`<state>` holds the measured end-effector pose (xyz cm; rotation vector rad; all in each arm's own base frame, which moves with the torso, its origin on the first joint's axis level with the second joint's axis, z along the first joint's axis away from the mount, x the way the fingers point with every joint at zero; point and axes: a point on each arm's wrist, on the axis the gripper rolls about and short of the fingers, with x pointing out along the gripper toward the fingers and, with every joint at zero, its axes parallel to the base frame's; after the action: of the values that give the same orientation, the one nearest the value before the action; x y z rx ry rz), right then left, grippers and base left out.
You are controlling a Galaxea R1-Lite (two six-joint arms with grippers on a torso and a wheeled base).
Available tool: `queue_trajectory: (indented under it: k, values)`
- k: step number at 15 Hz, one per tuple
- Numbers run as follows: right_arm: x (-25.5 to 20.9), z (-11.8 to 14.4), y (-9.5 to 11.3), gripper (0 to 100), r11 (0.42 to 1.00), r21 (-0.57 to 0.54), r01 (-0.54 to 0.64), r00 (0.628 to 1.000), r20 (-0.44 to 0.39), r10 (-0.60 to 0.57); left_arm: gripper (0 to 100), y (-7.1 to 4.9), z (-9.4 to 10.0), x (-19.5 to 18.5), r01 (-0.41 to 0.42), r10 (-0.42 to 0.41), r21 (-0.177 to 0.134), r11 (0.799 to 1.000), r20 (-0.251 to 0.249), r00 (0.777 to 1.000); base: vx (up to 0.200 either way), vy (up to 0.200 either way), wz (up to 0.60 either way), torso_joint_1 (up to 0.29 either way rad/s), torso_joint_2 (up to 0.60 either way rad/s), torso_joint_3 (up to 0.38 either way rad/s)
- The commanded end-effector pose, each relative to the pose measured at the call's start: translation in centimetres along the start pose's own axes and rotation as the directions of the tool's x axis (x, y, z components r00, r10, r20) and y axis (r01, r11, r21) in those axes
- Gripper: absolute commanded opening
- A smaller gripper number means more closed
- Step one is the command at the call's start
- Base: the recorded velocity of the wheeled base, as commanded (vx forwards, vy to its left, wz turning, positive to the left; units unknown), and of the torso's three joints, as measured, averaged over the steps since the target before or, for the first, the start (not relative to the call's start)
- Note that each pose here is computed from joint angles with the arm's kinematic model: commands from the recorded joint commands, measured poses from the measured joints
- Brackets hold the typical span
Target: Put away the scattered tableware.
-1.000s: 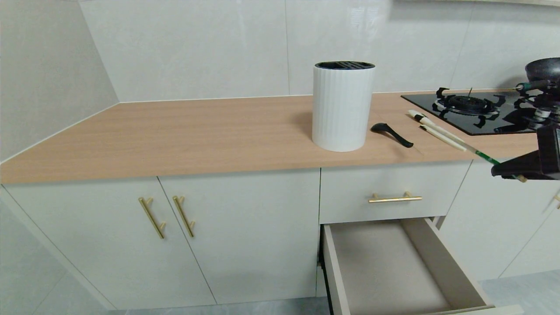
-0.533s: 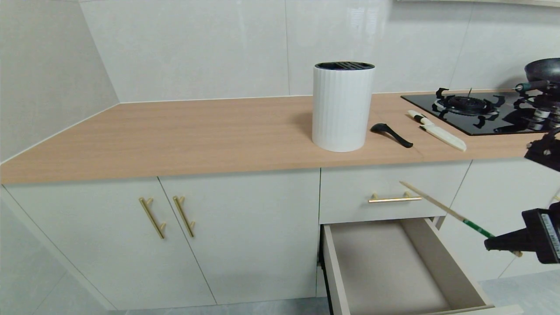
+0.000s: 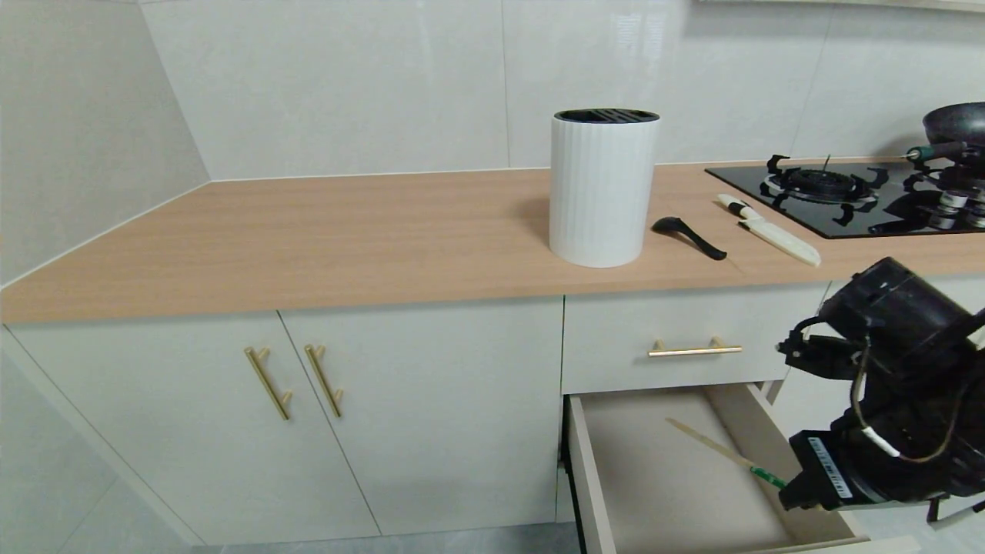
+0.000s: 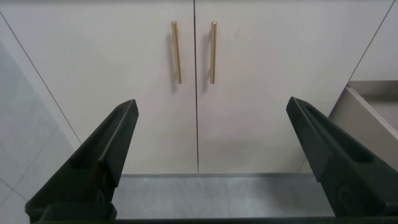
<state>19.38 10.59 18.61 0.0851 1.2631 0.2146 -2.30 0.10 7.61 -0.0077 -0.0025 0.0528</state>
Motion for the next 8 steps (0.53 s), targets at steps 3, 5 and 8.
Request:
queue_trajectory:
  k: [3,5,8]
  values:
    - [5.6,2.3,0.5,0,0.999,0.012,0.045,0.994,-0.096,-0.043,100,0.0,0.0,0.0,-0.001,0.001,0.000,1.000,0.001,1.000,0.000,0.000,0.00,0.000,0.00,0.000]
    - [8.0,3.5,0.4,0,0.999,0.022,0.050,0.995,-0.092,-0.048,100,0.0,0.0,0.0,-0.001,0.001,0.000,1.000,0.001,1.000,0.000,0.000,0.00,0.000,0.00,0.000]
    - [11.5,5.4,-0.2,0,0.998,0.032,0.059,0.995,-0.081,-0.056,100,0.0,0.0,0.0,-0.001,0.001,0.000,1.000,-0.001,1.000,0.000,0.000,0.00,0.000,0.00,0.000]
